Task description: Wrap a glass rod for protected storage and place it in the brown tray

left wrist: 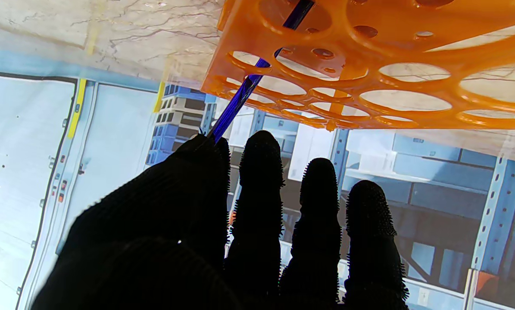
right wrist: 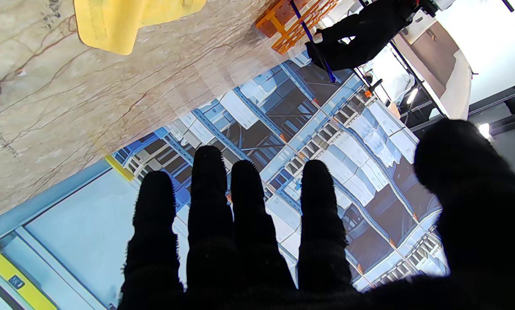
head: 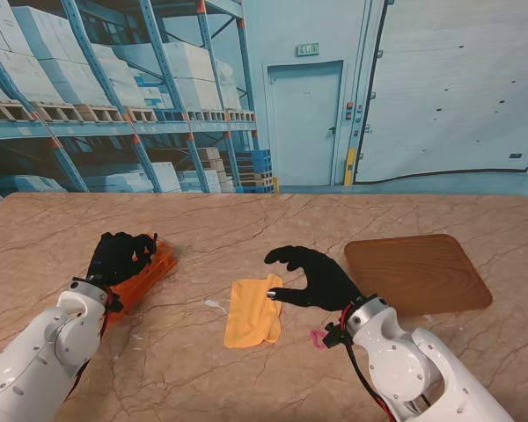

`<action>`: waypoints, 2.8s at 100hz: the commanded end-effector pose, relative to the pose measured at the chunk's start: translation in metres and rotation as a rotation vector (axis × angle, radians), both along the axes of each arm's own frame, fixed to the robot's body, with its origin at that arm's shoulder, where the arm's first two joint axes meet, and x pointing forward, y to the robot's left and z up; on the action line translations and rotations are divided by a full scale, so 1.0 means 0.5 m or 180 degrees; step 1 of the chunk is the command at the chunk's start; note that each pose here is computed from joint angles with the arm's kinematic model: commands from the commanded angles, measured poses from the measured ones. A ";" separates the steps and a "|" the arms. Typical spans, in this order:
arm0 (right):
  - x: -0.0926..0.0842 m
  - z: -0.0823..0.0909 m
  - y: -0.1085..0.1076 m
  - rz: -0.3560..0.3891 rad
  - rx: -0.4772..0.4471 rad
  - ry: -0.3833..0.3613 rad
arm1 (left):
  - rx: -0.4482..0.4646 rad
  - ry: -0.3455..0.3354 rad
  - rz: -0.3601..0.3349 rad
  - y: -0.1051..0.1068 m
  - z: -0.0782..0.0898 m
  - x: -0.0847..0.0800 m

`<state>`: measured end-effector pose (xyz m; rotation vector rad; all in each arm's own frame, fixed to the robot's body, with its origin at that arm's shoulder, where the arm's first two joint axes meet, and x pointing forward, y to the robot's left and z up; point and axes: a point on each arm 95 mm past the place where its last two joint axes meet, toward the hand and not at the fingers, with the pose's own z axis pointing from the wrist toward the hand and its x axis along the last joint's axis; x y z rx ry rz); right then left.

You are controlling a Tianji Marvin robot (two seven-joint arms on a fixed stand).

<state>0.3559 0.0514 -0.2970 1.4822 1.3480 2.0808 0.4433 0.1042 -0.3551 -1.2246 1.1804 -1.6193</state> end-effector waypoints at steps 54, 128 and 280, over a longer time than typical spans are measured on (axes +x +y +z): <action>-0.002 0.001 0.006 0.0006 0.0036 0.0020 | -0.0239 -0.0111 -0.0010 -0.003 0.000 -0.011; -0.001 -0.001 0.006 0.0014 0.0036 0.0024 | -0.0448 -0.0260 -0.0018 0.007 0.015 -0.027; -0.008 0.014 -0.015 -0.0040 0.0132 -0.0116 | -0.0472 -0.0171 -0.0588 -0.063 0.094 -0.066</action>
